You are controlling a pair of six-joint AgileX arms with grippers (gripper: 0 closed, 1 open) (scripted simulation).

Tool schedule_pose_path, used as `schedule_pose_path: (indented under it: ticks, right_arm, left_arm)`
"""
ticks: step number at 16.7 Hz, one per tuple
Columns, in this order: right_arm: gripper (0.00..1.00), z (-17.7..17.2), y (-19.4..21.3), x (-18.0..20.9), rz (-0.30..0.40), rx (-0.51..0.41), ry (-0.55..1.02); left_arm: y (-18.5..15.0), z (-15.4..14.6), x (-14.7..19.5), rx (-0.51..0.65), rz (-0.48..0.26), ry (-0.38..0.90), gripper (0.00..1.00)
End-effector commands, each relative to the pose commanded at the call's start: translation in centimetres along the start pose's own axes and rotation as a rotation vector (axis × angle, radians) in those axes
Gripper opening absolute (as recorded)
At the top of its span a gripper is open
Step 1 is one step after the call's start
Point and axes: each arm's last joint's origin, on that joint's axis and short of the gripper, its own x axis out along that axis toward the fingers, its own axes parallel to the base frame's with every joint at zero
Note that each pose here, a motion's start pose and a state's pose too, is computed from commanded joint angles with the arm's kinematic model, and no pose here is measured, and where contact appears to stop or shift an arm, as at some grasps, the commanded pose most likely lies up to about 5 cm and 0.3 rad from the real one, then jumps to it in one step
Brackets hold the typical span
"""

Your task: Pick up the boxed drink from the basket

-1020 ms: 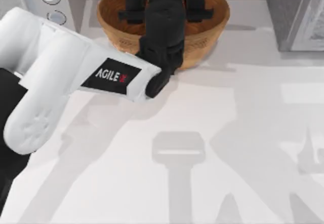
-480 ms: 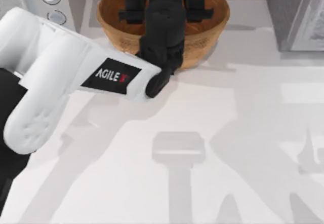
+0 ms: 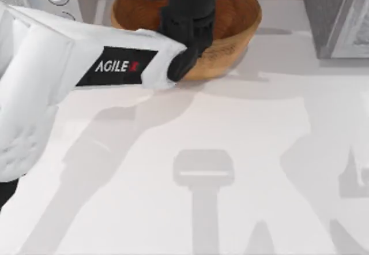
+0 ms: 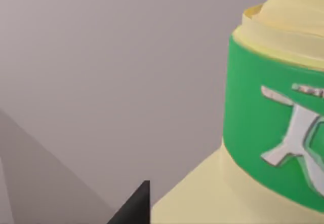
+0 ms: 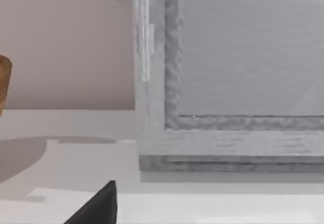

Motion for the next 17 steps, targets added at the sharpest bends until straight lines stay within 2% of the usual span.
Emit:
schedule_pose_path:
  ticks: [4, 7, 14, 17]
  right_arm:
    - [1.0, 0.0, 0.0, 0.0, 0.0, 0.0, 0.0]
    - [1.0, 0.0, 0.0, 0.0, 0.0, 0.0, 0.0]
    - [1.0, 0.0, 0.0, 0.0, 0.0, 0.0, 0.0]
    - [1.0, 0.0, 0.0, 0.0, 0.0, 0.0, 0.0]
  left_arm:
    - [0.0, 5.6, -0.1, 0.0, 0.0, 0.0, 0.0]
    - [0.2, 8.7, -0.5, 0.0, 0.0, 0.0, 0.0]
    - [0.6, 9.3, -0.6, 0.003, 0.002, 0.002, 0.0]
    - [2.8, 11.1, -1.5, 0.001, 0.004, 0.0, 0.0]
